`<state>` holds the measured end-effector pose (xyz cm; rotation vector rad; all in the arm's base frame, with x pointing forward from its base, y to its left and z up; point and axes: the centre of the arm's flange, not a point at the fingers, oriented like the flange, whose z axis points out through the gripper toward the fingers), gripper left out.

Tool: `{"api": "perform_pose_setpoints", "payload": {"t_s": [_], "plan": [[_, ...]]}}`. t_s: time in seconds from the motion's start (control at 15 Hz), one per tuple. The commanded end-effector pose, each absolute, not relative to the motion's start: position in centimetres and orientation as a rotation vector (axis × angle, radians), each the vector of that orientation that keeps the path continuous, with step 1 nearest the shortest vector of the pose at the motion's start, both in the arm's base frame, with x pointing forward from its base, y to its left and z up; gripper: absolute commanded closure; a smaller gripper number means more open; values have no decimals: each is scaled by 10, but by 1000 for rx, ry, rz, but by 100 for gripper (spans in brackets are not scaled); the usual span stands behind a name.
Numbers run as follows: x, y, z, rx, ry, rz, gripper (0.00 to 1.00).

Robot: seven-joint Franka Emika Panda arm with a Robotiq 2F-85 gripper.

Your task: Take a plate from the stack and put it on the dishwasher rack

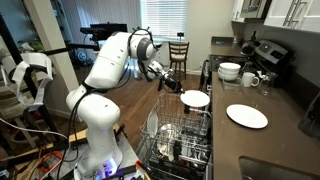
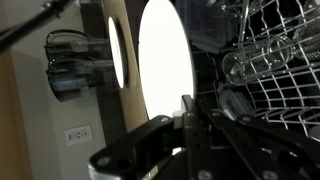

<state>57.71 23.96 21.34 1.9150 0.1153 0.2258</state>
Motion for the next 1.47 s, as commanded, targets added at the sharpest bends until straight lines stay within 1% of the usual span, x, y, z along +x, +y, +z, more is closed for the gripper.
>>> {"api": "perform_pose_setpoints", "payload": {"t_s": [0.0,0.4,0.47,0.8,0.87,0.93,1.4], "plan": [[566,240,229,1973,150,285,99],[557,236,236,2055,166,336,99],[572,249,218,2044,194,322,95],[567,244,221,2040,187,322,95],[567,244,221,2040,187,322,98],[566,245,220,2056,172,325,98],[550,279,213,2206,147,269,98]]}}
